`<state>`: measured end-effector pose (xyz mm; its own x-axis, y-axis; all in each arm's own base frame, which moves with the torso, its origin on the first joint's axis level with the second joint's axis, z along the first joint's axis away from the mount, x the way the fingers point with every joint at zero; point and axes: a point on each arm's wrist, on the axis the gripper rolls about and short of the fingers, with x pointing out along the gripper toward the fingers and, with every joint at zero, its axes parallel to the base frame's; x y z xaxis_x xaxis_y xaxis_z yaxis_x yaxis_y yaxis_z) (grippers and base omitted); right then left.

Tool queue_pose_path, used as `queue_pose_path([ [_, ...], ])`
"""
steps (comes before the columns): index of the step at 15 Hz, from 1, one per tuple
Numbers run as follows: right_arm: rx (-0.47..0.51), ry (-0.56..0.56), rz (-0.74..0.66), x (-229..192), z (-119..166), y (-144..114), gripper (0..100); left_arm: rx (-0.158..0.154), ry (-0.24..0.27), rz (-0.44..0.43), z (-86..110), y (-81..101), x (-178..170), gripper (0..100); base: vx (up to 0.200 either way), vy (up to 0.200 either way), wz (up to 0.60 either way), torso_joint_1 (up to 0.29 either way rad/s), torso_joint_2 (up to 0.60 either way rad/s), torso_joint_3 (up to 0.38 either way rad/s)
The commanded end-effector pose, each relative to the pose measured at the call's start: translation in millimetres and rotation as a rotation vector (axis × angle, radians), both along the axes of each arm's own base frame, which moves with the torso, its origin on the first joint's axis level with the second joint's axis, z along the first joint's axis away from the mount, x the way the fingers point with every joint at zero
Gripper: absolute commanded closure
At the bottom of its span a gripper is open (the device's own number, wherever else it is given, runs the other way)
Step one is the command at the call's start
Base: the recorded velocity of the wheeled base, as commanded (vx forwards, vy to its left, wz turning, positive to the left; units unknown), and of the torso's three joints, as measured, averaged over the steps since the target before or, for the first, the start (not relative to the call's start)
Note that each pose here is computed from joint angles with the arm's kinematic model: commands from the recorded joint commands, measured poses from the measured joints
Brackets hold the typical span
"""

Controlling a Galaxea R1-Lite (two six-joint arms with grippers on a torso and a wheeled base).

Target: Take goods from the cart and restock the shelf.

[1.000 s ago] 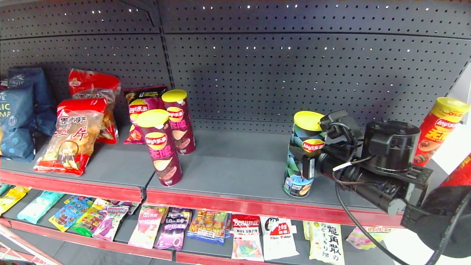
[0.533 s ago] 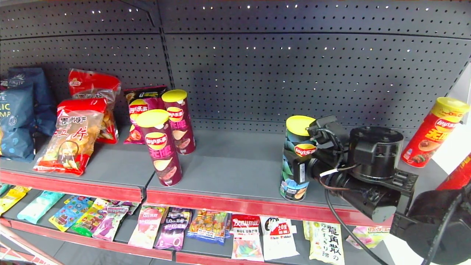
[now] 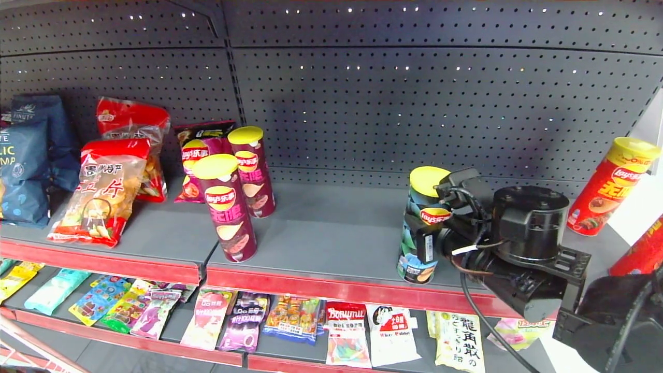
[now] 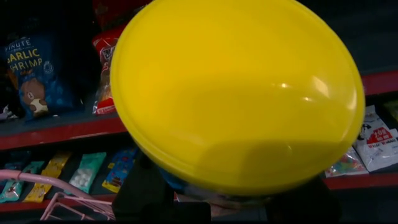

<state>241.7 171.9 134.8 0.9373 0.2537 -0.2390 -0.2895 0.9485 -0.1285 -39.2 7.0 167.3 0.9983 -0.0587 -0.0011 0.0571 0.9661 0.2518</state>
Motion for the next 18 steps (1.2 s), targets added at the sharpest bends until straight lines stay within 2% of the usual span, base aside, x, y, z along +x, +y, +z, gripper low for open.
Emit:
queue_pose_path([
  [1, -0.007, 0.010, 0.000, -0.9, -2.0, -0.6, 100, 0.000, 0.000, 0.000, -0.1, 0.0, 0.0, 100, 0.000, 0.000, 0.00, 0.000, 0.00, 0.000],
  [11, 0.000, 0.005, -0.089, -1.3, -3.3, 1.2, 100, 0.002, 0.002, 0.002, -0.5, -0.1, 0.1, 100, 0.000, 0.000, 0.00, 0.000, 0.00, 0.000],
  [18, 0.019, 0.005, -0.062, -8.3, -2.5, 10.5, 100, 0.000, 0.002, 0.000, -0.5, 0.0, 0.1, 100, 0.000, 0.000, 0.00, 0.000, 0.00, 0.000],
])
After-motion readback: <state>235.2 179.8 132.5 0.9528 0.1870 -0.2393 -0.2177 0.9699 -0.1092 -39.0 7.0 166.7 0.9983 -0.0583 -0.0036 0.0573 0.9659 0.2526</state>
